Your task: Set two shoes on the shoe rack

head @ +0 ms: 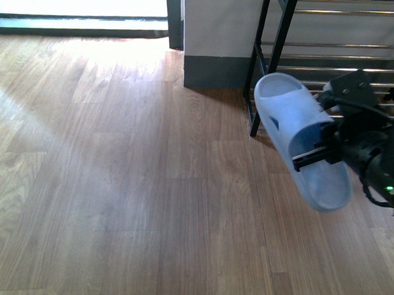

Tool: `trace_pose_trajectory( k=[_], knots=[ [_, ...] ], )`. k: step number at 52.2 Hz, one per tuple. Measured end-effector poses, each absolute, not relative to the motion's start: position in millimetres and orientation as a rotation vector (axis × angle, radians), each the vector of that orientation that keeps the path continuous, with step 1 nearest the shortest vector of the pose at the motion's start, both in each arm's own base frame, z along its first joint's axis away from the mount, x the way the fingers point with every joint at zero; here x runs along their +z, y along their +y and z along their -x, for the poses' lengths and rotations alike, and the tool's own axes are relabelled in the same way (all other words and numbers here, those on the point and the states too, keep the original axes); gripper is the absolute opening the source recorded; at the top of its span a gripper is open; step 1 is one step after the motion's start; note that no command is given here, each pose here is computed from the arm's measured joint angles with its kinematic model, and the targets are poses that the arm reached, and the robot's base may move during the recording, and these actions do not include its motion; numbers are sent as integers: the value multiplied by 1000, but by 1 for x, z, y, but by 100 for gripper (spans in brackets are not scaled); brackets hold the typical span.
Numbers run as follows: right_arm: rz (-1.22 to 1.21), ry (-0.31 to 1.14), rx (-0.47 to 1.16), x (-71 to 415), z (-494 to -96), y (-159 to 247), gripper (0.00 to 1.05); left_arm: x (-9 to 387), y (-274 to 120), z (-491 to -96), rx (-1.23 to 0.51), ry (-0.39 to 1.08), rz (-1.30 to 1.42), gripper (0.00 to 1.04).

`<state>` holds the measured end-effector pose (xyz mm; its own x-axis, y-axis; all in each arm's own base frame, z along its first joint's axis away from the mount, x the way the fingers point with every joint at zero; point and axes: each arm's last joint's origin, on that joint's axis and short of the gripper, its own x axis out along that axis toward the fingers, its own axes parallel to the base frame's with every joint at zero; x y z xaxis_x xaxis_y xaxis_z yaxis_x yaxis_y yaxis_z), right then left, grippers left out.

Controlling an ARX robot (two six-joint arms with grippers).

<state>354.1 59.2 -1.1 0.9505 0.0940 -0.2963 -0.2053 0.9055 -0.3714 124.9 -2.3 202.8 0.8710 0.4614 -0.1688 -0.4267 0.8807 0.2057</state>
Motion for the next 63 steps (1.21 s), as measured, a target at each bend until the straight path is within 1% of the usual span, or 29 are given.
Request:
trace_pose_trajectory(
  k=[7, 11, 63],
  knots=[
    [417, 218, 144, 28, -331, 54, 1, 203, -2, -125, 466, 217, -164, 2],
    [414, 194, 142, 35, -331, 54, 1, 203, -2, -125, 466, 217, -164, 2],
    [415, 201, 143, 34, -330, 54, 1, 203, -2, -125, 466, 217, -164, 2]
  ],
)
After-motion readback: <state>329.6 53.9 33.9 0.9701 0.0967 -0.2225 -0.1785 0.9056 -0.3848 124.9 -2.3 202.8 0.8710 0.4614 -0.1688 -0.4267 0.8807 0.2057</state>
